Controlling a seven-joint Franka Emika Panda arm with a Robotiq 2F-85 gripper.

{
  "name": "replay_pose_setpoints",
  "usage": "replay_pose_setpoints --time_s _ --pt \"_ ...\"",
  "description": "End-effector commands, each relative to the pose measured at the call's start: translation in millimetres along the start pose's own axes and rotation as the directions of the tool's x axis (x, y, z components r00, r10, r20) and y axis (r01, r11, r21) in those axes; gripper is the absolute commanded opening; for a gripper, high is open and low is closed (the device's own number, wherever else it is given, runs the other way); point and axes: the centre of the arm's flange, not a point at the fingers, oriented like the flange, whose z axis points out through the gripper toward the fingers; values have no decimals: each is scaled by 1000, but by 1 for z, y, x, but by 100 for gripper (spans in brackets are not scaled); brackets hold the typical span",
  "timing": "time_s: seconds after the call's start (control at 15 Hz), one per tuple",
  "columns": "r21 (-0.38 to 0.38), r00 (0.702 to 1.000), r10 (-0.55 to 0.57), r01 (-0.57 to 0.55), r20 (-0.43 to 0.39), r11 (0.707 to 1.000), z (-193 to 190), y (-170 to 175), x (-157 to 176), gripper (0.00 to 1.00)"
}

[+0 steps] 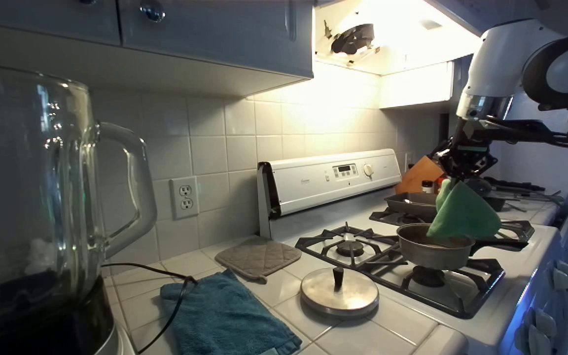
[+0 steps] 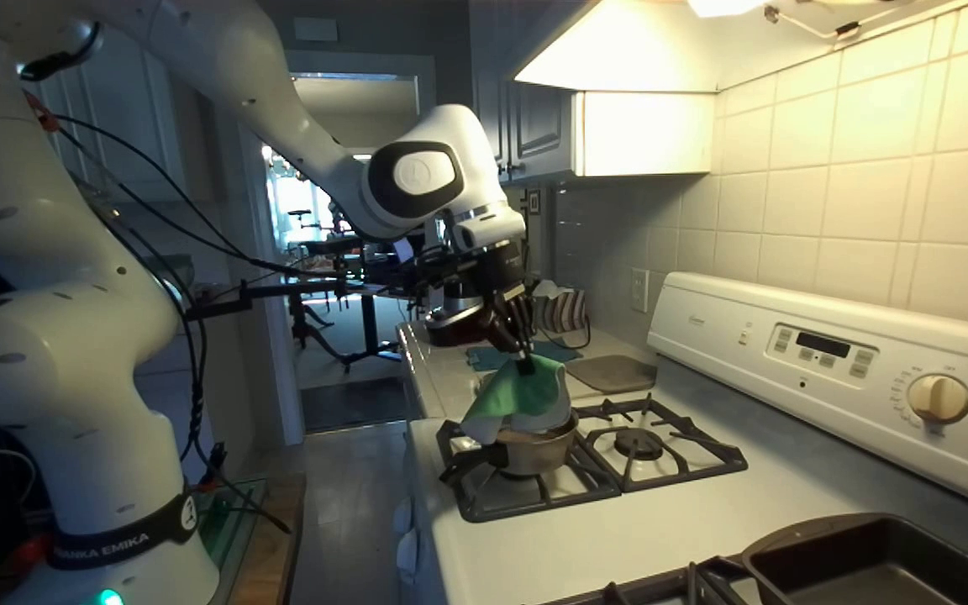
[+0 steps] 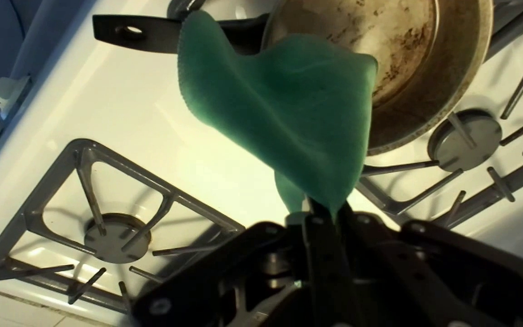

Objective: Pick up the cloth and wipe the pot

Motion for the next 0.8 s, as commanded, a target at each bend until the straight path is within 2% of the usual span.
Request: replay_pose_setpoints --time_s 0.0,0.47,0.73 --pt "41 1000 0 1 -25 999 12 -11 4 1" --pt "107 995 -100 100 -3 989 21 -48 5 1" --pt "151 981 -195 193 -2 970 18 -72 -1 1"
